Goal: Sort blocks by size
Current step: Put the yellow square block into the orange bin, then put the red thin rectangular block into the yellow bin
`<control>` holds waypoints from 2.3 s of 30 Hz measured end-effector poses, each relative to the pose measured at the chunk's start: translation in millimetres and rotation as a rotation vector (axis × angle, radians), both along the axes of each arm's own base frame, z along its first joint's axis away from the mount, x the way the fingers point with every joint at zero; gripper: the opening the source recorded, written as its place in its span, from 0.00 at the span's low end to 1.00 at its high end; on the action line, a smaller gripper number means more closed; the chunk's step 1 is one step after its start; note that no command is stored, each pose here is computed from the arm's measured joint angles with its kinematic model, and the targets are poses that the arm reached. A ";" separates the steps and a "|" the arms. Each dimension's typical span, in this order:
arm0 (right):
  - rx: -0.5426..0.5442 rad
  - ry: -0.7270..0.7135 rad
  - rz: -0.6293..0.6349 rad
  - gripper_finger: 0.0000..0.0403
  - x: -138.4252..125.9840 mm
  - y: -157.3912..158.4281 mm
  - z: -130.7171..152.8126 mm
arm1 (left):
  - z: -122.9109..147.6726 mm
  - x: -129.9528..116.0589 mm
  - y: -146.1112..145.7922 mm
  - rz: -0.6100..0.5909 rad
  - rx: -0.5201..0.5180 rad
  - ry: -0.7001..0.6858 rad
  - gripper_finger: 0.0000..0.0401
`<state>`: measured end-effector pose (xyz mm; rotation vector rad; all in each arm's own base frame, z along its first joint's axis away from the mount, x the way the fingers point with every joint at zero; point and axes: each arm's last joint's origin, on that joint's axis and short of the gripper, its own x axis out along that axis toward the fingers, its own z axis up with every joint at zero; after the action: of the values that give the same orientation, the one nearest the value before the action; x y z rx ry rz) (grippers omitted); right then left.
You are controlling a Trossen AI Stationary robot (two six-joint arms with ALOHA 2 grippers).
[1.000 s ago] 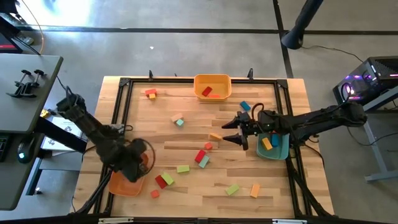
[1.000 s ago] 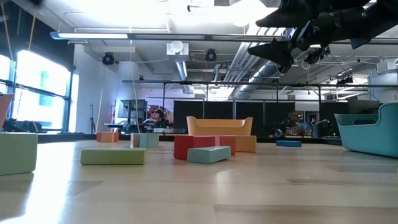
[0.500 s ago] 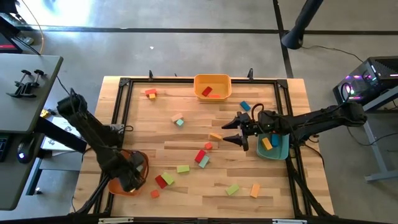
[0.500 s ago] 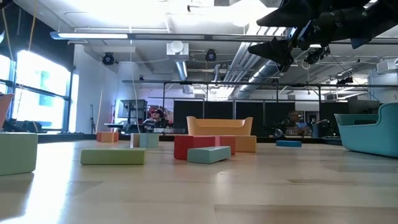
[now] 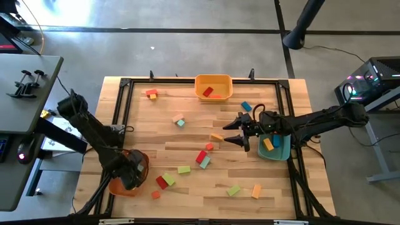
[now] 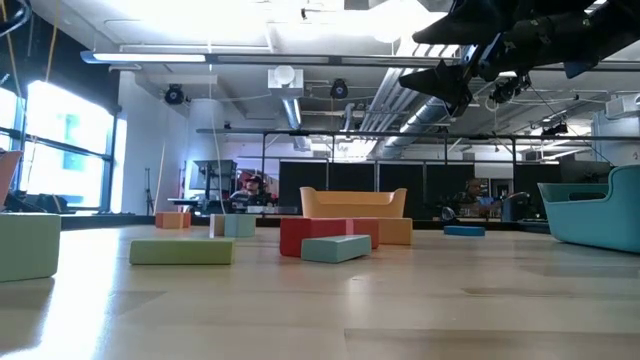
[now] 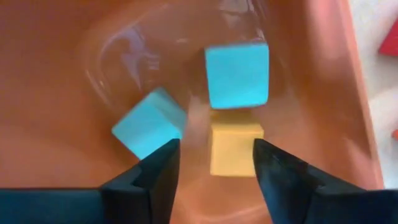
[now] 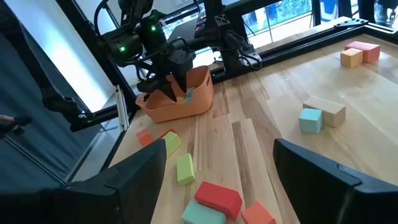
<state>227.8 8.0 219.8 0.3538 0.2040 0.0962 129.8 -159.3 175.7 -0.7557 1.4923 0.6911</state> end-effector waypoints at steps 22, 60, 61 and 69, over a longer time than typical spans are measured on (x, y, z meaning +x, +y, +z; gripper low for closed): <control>-0.159 -0.063 -0.021 0.72 0.8 -1.6 4.5 | 130.9 72.6 47.2 -0.474 0.048 -0.856 0.60; -0.249 0.086 -0.438 0.72 -2.4 -31.2 -6.7 | 37.0 152.6 208.9 -0.711 0.770 -0.516 0.60; -0.248 0.086 -0.437 0.72 -2.4 -31.1 -6.7 | 34.2 157.2 203.1 -0.765 0.766 -0.509 0.60; -0.206 0.083 -0.336 0.72 -1.5 -24.0 -7.7 | 38.4 162.1 118.7 -1.295 0.656 -0.293 0.59</control>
<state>226.3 -16.0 212.1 0.1825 0.2321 -0.2700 291.9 -40.6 214.1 0.6065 1.0661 0.0155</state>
